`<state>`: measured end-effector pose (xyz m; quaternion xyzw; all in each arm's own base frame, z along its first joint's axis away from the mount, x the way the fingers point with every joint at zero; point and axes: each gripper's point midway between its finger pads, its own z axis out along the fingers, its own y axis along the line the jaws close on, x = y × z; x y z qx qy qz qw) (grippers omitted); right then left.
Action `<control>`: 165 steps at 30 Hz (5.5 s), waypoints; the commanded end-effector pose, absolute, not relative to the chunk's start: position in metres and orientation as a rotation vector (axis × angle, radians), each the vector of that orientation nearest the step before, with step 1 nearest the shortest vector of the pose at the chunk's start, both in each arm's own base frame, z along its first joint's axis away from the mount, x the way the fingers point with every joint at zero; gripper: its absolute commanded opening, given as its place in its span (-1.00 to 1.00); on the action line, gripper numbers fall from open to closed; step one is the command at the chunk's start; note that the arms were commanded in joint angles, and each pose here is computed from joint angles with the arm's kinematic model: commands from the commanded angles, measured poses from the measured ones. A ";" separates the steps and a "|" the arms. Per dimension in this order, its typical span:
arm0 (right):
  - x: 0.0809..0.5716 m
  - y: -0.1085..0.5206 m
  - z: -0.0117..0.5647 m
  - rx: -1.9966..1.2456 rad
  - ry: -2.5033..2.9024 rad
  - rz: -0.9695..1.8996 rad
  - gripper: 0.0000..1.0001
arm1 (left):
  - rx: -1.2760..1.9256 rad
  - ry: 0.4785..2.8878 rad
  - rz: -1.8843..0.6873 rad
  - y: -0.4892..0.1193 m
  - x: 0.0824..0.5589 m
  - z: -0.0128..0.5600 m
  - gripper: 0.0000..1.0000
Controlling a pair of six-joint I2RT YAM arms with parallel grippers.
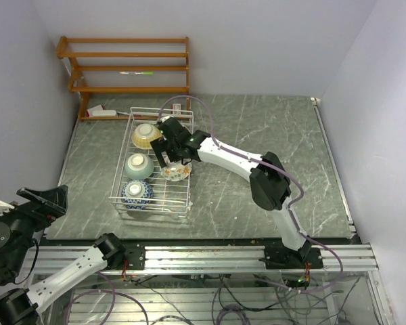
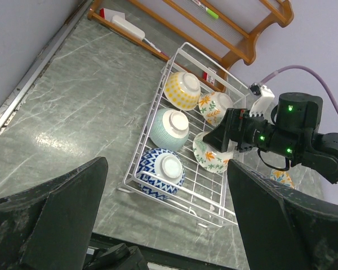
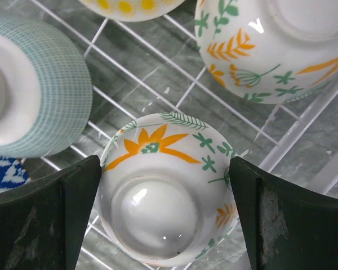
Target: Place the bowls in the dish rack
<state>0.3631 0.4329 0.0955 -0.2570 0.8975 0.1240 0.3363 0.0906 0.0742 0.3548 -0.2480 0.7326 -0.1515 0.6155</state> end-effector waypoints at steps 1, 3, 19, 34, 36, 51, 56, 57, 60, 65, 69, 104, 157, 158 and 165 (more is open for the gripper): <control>0.348 0.443 0.114 -0.703 2.325 0.480 0.93 | -0.602 1.648 -0.380 0.081 0.088 0.361 0.98; 0.346 0.450 0.120 -0.720 2.300 0.542 0.93 | -0.602 1.646 -0.379 0.081 0.088 0.362 0.98; 0.350 0.452 0.209 -0.666 2.169 0.595 0.94 | -0.603 1.638 -0.379 0.081 0.089 0.364 0.98; 0.218 0.453 0.193 -0.962 2.294 0.880 1.00 | -0.601 1.644 -0.372 0.080 0.092 0.362 0.98; 0.212 0.458 0.187 -0.988 2.299 0.902 1.00 | -0.598 1.646 -0.369 0.079 0.093 0.363 0.98; 0.242 0.470 0.113 -0.893 2.432 0.760 1.00 | -0.608 1.646 -0.381 0.080 0.091 0.364 0.98; 0.261 0.461 0.105 -0.806 2.431 0.759 1.00 | -0.605 1.647 -0.379 0.079 0.092 0.363 0.98; 0.266 0.461 0.105 -0.794 2.422 0.757 1.00 | -0.603 1.648 -0.381 0.078 0.092 0.363 0.98; 0.277 0.458 0.102 -0.765 2.404 0.745 1.00 | -0.596 1.651 -0.382 0.075 0.094 0.363 0.98; 0.293 0.455 0.098 -0.746 2.383 0.690 1.00 | -0.589 1.651 -0.387 0.073 0.095 0.366 0.98; 0.299 0.452 0.107 -0.723 2.362 0.663 1.00 | -0.595 1.651 -0.388 0.076 0.093 0.365 0.98; 0.326 0.199 0.142 -0.148 2.580 0.054 0.96 | -0.572 1.652 -0.400 0.068 0.097 0.363 0.99; 0.311 0.321 0.298 -0.355 2.162 0.959 -1.00 | -0.579 1.666 -0.424 0.069 0.093 0.366 0.98; 0.304 0.335 0.312 -0.375 2.121 1.067 -1.00 | -0.577 1.666 -0.425 0.069 0.093 0.366 0.98; 0.245 0.415 0.350 -0.449 1.897 1.621 -1.00 | -0.567 1.670 -0.431 0.064 0.096 0.369 0.98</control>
